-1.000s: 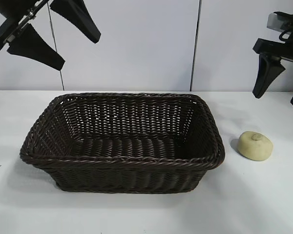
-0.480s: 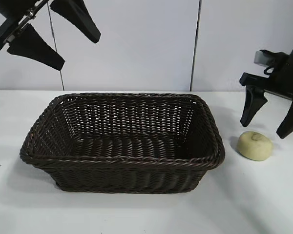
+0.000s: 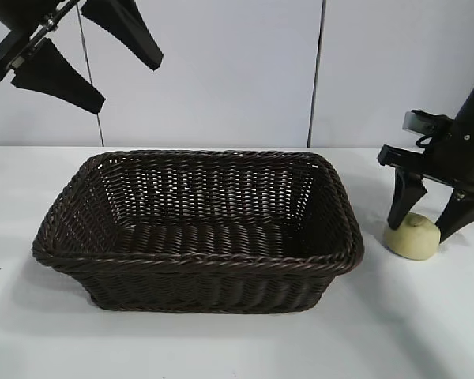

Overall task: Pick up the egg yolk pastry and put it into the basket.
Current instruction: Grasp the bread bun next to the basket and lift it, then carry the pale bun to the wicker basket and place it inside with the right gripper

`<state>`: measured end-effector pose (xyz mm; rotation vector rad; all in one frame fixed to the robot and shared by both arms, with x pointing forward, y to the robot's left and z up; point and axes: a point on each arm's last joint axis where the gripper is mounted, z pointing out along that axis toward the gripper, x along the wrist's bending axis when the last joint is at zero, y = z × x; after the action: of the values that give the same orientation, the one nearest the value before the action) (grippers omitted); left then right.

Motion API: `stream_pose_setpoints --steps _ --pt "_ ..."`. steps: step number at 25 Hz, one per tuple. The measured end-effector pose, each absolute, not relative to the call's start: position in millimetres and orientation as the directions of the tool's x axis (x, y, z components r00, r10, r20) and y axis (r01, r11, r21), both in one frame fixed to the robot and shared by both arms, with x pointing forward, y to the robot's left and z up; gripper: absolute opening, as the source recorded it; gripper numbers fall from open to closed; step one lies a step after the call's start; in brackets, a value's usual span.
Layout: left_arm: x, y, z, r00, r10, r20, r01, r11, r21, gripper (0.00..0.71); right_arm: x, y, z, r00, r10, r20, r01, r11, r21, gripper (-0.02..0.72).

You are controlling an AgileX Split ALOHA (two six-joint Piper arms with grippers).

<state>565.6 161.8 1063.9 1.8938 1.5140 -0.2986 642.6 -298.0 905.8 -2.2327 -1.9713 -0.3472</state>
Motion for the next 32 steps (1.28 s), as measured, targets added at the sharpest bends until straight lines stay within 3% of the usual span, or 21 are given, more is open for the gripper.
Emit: stream_pose_setpoints --steps 6,10,15,26,32 --pt "565.6 161.8 1063.9 0.295 0.770 -0.566 0.927 -0.088 0.365 0.567 642.5 -298.2 905.7 0.113 0.958 0.263 0.991 -0.129 0.044 0.162" --pt "565.6 161.8 1063.9 0.295 0.770 -0.566 0.927 -0.088 0.365 0.567 641.6 -298.0 905.7 0.113 0.958 0.265 0.991 -0.127 0.035 0.112" --pt "565.6 161.8 1063.9 0.295 0.770 -0.566 0.927 -0.088 0.365 0.567 643.6 -298.0 927.6 0.092 0.959 0.267 0.990 -0.117 0.077 0.101" --pt "565.6 161.8 1063.9 0.295 0.770 -0.566 0.927 -0.088 0.365 0.567 646.3 -295.7 1026.2 -0.001 0.959 0.284 0.974 -0.063 0.217 0.096" --pt "565.6 161.8 1063.9 0.295 0.770 -0.566 0.927 -0.088 0.365 0.567 638.7 -289.7 1047.3 -0.044 0.957 0.287 0.971 -0.026 0.236 0.096"
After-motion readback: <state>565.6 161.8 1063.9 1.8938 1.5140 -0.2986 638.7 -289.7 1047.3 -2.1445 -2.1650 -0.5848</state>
